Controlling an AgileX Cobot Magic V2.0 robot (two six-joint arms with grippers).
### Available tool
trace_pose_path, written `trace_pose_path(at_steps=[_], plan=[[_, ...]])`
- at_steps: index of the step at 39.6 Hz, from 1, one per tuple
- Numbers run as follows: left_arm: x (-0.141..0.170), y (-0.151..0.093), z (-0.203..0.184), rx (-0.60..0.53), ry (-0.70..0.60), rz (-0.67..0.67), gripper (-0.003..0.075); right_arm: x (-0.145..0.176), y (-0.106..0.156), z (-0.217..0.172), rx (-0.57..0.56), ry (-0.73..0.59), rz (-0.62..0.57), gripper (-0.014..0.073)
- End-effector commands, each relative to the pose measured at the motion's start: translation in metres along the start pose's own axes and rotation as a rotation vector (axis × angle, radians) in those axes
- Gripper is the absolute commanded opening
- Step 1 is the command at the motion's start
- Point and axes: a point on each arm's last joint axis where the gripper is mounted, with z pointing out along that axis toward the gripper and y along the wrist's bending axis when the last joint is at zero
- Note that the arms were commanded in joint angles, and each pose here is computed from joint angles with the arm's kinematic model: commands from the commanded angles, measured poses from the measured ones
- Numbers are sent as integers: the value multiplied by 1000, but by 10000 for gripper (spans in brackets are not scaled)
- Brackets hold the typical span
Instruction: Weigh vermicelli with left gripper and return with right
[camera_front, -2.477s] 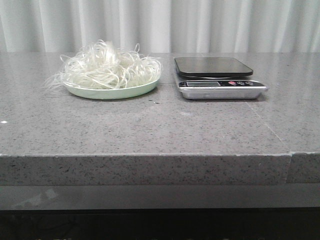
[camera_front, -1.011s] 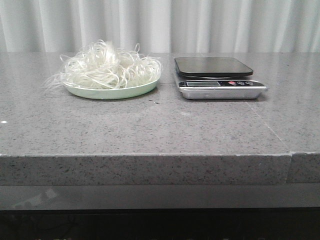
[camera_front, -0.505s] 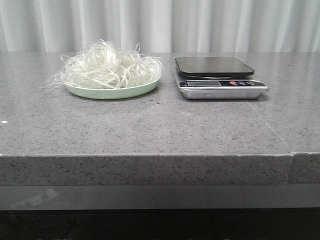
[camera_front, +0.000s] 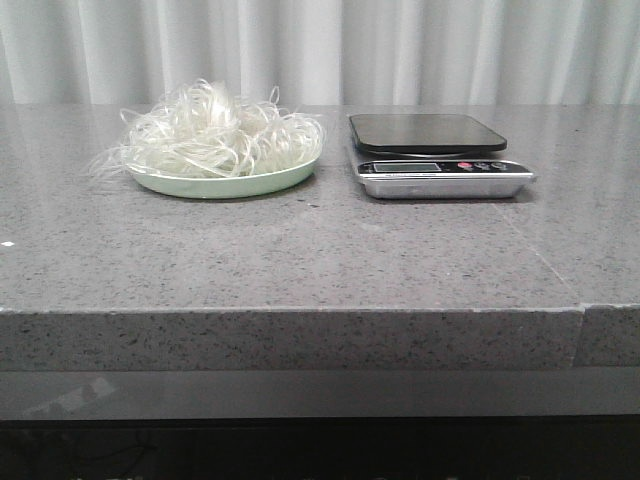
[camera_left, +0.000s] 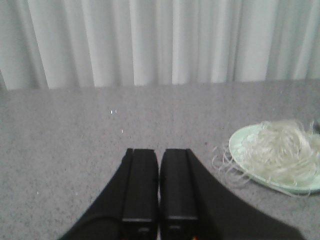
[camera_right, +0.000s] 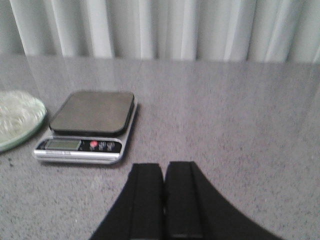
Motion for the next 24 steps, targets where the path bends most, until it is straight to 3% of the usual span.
trace_pose_path(at_steps=[1,14,24], plan=[[-11,0,8,5,-11,-16,156,-13,-1,13,11,-11,0,158],[5,-1,33,7,196,-15,156,0,-3,47,16,186,7,158],[9,-2,42,14,239,-31,156,5,-3,54,17,238,8,160]])
